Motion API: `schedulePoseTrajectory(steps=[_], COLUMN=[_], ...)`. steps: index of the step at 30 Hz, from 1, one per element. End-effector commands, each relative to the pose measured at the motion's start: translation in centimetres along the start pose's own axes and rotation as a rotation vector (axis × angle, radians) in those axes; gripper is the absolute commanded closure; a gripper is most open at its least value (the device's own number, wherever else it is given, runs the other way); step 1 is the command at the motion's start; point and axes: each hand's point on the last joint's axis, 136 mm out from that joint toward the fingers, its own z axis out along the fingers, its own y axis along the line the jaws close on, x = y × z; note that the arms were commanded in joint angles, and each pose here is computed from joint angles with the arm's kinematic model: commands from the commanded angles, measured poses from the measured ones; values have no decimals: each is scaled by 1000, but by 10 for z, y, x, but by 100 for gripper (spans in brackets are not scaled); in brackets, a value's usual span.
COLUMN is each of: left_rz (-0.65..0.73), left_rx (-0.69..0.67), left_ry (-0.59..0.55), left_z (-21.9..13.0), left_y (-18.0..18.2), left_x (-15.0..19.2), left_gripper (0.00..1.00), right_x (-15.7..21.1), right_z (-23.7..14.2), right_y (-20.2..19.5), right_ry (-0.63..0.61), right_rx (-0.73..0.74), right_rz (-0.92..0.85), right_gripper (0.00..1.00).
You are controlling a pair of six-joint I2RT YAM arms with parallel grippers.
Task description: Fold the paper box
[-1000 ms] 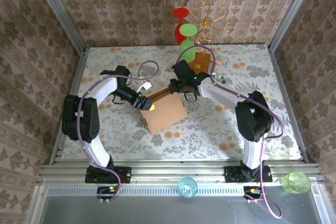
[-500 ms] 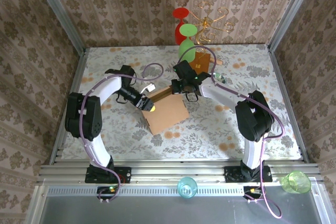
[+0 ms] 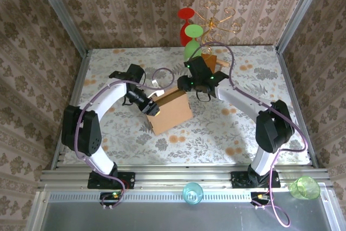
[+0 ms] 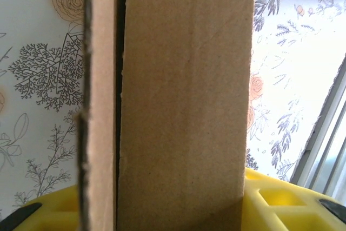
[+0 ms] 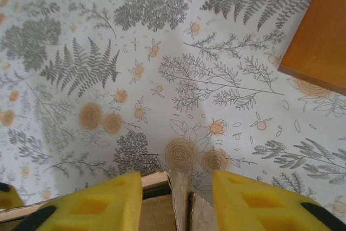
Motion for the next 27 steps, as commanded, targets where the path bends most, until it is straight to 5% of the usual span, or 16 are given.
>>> schedulePoseTrajectory(steps=[1, 6, 11, 27], left_rz=[95, 166, 202, 230], left_rx=[-75, -91, -97, -109], left_ry=[39, 69, 100, 126], left_z=[-11, -11, -7, -1], left_y=[-3, -14, -20, -22], left_x=[3, 5, 6, 0], left_gripper=[52, 52, 52, 50], right_x=[-8, -5, 17, 44], right_z=[-35, -57, -48, -35], right_y=[-10, -16, -12, -16], right_ry=[-21, 7, 118, 201], right_rx=[-21, -77, -124, -30], right_rz=[16, -49, -142, -280], right_gripper=[56, 54, 66, 73])
